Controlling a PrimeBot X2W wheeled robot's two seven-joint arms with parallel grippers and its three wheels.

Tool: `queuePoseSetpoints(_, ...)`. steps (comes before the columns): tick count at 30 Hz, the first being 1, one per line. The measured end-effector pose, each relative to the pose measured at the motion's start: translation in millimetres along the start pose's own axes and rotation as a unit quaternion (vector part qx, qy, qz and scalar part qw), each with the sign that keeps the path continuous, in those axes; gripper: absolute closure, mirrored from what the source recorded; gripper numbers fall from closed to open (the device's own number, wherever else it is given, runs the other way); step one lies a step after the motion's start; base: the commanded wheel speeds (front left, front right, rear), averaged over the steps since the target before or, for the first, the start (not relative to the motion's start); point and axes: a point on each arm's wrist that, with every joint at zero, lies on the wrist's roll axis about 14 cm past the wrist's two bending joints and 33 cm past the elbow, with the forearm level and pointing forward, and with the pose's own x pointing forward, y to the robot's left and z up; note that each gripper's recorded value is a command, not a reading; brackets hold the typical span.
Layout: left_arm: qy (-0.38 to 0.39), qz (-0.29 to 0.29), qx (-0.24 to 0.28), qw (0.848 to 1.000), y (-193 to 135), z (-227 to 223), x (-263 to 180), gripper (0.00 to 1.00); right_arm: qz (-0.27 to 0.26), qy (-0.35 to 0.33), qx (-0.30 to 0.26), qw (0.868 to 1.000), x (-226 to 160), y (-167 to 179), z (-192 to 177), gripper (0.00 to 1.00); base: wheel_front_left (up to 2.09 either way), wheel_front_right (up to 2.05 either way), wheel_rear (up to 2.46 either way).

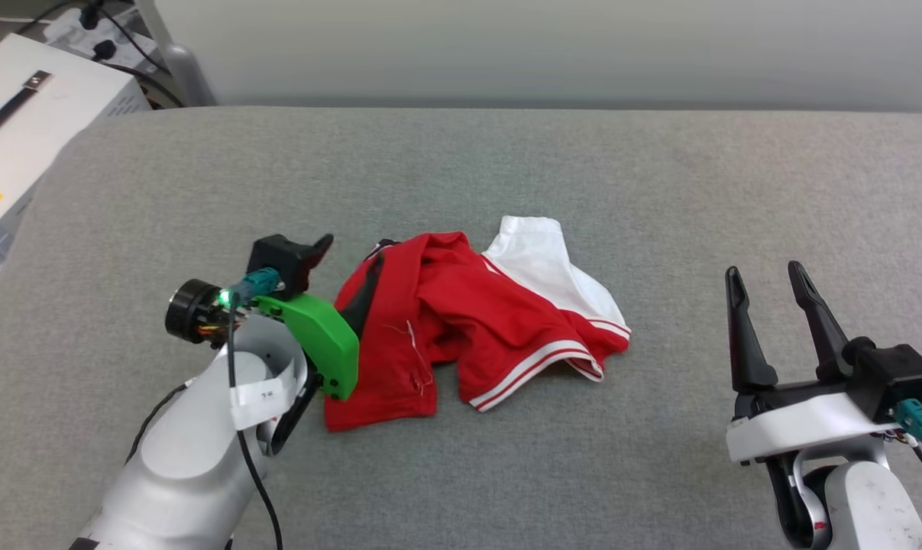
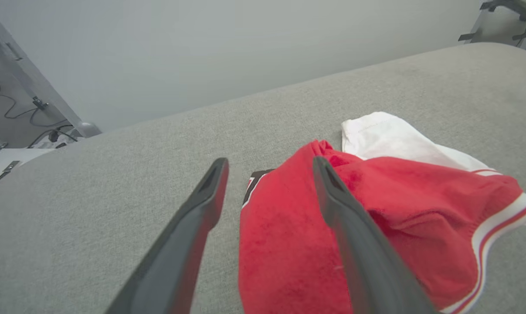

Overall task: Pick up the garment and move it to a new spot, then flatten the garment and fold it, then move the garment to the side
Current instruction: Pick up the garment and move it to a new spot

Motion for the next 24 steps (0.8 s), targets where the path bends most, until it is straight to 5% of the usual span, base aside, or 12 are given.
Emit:
queuePoseSetpoints(10, -0.137, 0.078, 0.014, 0.987, 31.5, 58.7, -54.4, 0.00, 0.026, -0.008, 0.000, 1.000, -8.6, 20.0, 8.7, 0.00, 0.00, 0.00, 0.00)
queuePoseSetpoints(24, -0.180, 0.173, -0.075, 0.965, 9.9, 24.4, -143.9, 0.00, 0.053, -0.009, -0.004, 0.999, -22.6, 39.2, 13.4, 0.00, 0.00, 0.00, 0.00)
